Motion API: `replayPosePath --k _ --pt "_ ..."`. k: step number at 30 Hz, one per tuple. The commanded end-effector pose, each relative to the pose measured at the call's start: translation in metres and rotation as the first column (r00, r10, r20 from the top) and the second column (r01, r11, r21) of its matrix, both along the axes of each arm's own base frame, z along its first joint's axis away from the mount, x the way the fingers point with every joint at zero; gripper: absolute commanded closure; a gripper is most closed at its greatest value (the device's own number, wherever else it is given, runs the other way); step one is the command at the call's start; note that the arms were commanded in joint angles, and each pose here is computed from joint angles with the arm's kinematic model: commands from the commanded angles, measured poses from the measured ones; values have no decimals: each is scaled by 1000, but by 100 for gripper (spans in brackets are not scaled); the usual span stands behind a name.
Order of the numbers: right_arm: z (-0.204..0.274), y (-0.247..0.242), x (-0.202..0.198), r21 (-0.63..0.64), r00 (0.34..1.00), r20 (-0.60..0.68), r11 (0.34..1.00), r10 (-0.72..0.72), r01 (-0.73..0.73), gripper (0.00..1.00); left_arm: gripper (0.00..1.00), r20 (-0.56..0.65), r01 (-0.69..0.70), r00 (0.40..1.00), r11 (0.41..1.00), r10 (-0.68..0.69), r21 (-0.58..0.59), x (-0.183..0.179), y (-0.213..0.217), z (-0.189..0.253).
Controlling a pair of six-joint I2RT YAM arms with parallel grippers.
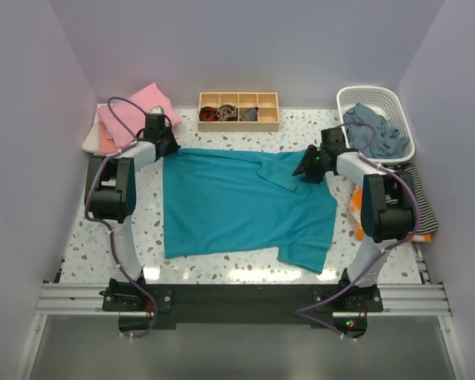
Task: Fold and stack the t-shirts
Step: Fold the tshirt
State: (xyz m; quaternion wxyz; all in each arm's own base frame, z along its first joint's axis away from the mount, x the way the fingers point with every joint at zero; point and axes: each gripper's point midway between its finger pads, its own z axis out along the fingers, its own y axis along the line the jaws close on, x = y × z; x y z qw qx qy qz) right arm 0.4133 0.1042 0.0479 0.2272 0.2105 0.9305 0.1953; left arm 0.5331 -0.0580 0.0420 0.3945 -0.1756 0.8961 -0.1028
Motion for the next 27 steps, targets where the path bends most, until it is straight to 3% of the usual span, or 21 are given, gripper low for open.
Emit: replayPosePath --k 1,7,19,22,23,27 --pt "-5 -9 6 -40 1000 -6 999 -20 19 53 100 75 3 997 1000 -3 2 7 4 30" --pt "-7 -11 8 -53 1000 1 998 -19 19 53 100 73 6 997 1000 -6 0 7 3 29" --pt "-11 -1 20 -5 999 38 1000 0 0 62 100 67 6 998 1000 -6 2 6 3 26" --pt "-12 0 22 -1 999 32 1000 7 -7 68 100 65 7 998 1000 -7 1 6 3 25" --pt "-12 1 23 0 999 34 1000 11 -11 77 100 62 6 998 1000 -6 2 6 3 24" --pt "-7 4 26 13 998 56 1000 25 -26 96 100 61 6 998 1000 -6 2 5 3 23"
